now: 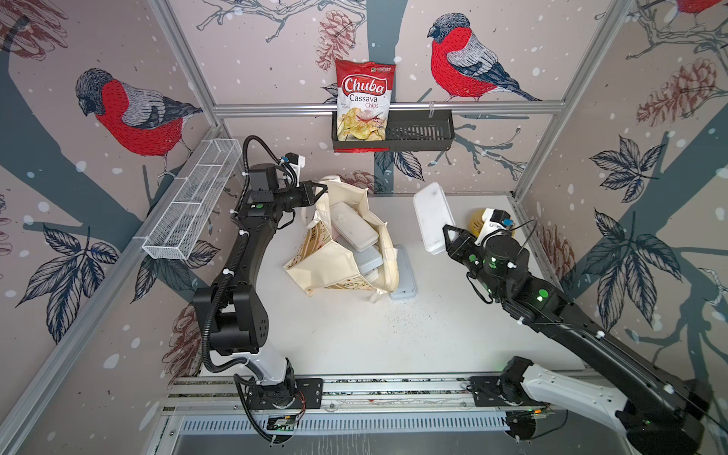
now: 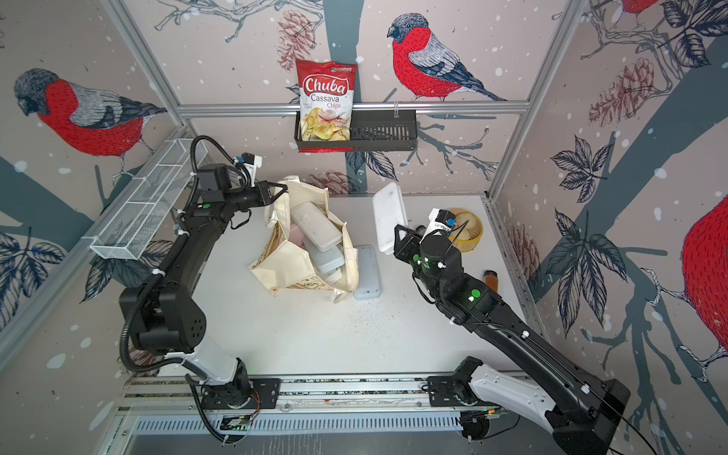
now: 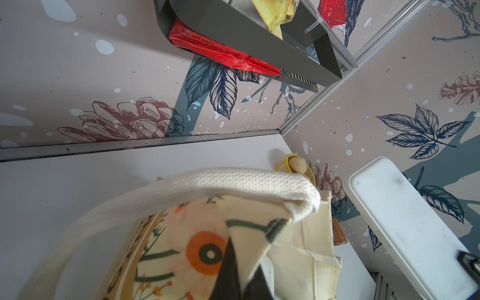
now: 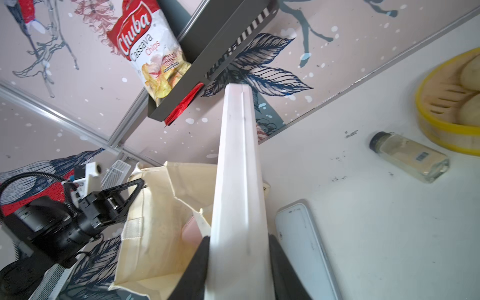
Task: Take out the pencil case from the canvas bag
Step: Pick up the pencil case from the canvas bag.
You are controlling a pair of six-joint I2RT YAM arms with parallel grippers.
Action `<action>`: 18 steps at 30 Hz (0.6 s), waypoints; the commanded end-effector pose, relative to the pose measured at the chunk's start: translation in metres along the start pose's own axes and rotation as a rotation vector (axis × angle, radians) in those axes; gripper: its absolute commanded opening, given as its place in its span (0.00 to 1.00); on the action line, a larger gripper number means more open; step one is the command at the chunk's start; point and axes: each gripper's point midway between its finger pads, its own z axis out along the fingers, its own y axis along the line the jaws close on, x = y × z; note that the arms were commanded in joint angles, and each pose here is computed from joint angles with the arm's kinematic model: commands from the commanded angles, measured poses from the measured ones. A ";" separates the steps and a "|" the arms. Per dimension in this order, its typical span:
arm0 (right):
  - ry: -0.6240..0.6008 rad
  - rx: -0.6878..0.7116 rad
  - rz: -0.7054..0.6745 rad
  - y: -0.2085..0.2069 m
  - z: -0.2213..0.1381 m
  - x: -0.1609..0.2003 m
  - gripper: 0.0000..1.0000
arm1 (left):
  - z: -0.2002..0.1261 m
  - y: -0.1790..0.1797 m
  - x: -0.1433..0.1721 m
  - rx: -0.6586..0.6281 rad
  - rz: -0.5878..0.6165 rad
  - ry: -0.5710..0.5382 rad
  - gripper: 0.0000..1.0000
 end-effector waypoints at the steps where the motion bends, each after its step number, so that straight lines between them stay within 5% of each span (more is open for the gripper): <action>1: -0.007 0.058 -0.021 -0.020 0.002 -0.002 0.00 | -0.001 -0.007 -0.015 0.023 0.065 -0.052 0.00; 18: 0.305 0.052 -0.061 -0.102 0.049 0.060 0.00 | -0.001 -0.011 -0.015 0.039 0.063 -0.050 0.00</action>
